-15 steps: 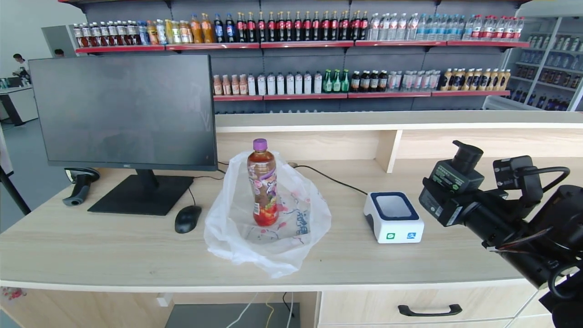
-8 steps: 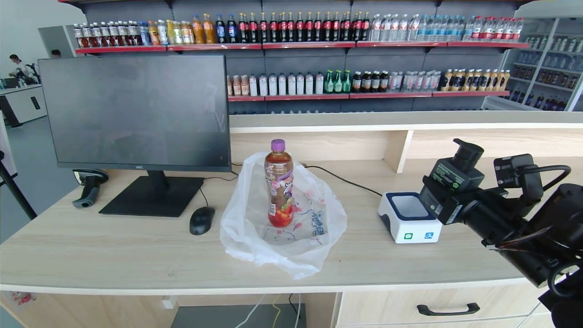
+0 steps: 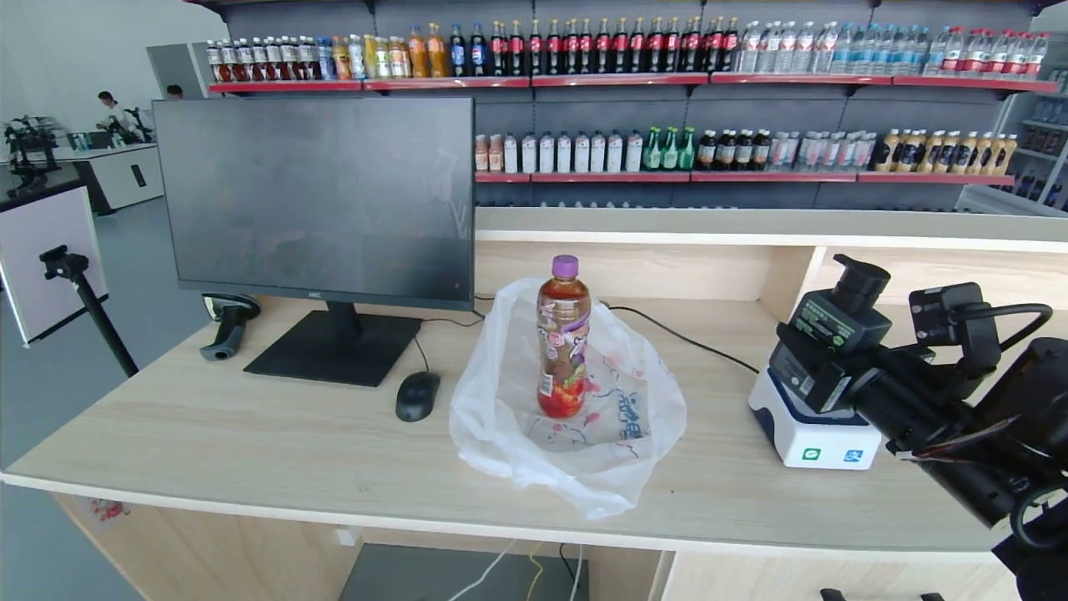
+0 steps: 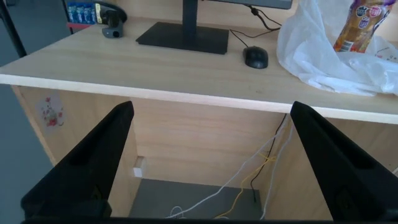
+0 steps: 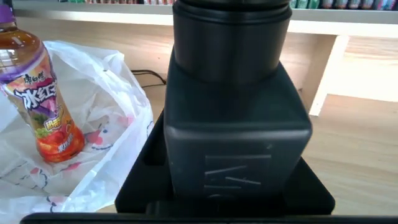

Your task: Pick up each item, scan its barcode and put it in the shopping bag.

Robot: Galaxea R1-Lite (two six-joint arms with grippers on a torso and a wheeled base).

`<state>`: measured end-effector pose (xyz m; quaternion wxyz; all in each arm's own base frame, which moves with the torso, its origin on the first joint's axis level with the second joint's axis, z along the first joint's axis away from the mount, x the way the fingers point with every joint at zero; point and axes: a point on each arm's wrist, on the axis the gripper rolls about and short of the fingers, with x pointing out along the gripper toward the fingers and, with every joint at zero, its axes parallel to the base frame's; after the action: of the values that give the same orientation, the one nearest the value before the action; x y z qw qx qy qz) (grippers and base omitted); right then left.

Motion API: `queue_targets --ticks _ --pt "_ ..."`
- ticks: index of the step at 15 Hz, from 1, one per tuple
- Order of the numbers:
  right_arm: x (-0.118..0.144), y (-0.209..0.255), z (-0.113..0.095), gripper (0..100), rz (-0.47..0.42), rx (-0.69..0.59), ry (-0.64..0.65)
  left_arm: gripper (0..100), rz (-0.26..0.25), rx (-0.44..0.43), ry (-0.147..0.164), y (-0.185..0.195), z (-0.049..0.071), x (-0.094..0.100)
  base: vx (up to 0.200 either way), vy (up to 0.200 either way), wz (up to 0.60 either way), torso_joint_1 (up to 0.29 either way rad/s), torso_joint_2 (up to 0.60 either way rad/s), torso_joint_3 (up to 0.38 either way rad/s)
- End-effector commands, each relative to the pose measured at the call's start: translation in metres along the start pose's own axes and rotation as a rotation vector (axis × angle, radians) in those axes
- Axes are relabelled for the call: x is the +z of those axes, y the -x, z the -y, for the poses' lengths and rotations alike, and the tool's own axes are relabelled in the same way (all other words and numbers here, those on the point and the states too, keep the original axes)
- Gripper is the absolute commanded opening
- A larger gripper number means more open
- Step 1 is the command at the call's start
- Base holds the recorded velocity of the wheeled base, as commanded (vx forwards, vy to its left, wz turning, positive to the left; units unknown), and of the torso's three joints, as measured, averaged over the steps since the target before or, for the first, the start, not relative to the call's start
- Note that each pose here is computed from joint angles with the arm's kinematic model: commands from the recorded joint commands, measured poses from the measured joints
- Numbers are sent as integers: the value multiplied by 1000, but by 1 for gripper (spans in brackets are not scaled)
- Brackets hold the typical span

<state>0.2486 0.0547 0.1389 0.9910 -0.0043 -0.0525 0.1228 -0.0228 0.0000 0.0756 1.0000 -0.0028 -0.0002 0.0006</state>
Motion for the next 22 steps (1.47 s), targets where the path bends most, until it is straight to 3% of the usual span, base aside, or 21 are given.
queue_targets --ticks 1,11,22 --pt "2 1 -1 0 7 4 -1 100 1 0 1 0 0 0 0 0 0 0 0 0" --pt "3 0 -8 0 16 31 -7 100 6 0 1 0 0 1 0 0 0 0 0 0" --pt "-39 -34 -15 0 -102 53 -49 100 4 2 2 0 0 0 0 0 0 0 0 0"
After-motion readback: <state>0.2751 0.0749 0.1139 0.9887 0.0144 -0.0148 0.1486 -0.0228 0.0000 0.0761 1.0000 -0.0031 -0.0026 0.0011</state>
